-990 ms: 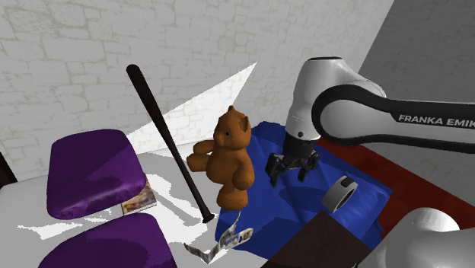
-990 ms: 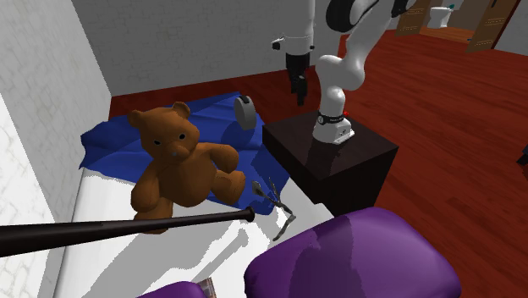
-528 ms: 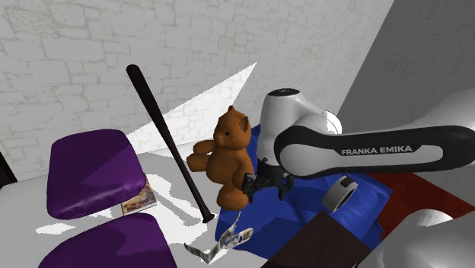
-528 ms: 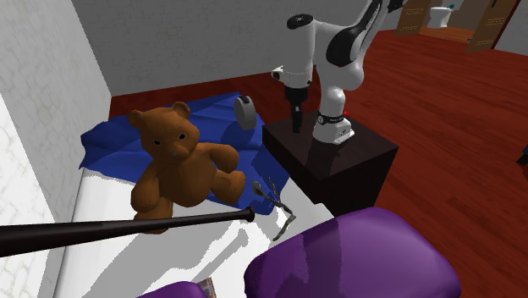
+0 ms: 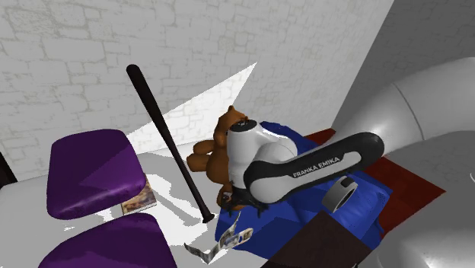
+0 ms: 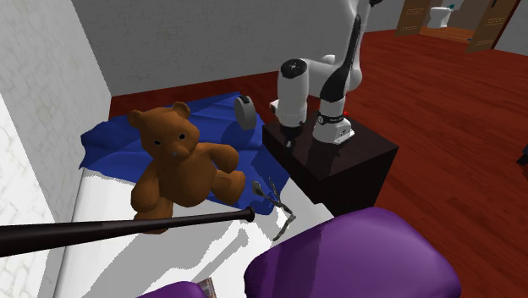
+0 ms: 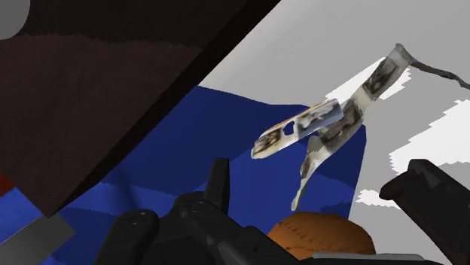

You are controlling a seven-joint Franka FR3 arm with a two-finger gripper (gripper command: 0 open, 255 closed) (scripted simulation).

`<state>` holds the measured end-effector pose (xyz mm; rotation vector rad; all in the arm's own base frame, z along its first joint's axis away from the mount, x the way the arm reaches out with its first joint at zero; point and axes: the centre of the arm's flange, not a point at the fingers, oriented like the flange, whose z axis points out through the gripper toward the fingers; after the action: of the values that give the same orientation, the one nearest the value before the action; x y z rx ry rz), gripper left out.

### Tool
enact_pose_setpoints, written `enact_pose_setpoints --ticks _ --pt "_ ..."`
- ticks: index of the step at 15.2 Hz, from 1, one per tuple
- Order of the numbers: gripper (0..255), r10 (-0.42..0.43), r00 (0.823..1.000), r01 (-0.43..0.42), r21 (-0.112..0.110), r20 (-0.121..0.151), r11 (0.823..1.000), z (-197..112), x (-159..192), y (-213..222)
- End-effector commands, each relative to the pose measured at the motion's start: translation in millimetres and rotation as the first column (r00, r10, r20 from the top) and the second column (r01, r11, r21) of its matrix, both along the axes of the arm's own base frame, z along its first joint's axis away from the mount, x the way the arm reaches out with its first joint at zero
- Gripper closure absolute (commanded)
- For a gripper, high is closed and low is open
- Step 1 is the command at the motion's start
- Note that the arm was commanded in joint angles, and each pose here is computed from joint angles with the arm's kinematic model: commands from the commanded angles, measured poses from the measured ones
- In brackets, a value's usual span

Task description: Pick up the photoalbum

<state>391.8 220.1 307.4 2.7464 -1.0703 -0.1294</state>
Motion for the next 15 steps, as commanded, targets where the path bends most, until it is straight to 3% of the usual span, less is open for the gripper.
enact_pose_setpoints --ticks 1,6,12,13,15 --pt "0 -0.054 0.999 0.054 -0.022 0.000 0.998 -26.0 12.3 8.9" --pt "0 -0.176 0.984 0.176 -0.080 -0.003 0.981 -88.6 41.1 23.4" --pt "0 -0.319 0.948 0.316 -0.150 0.003 0.937 -164.8 76.7 31.2" --pt "0 -0.339 0.941 0.335 -0.159 0.005 0.928 -175.8 81.8 31.4" --pt "0 -0.339 0.941 0.335 -0.159 0.005 0.928 -186.4 81.8 31.4"
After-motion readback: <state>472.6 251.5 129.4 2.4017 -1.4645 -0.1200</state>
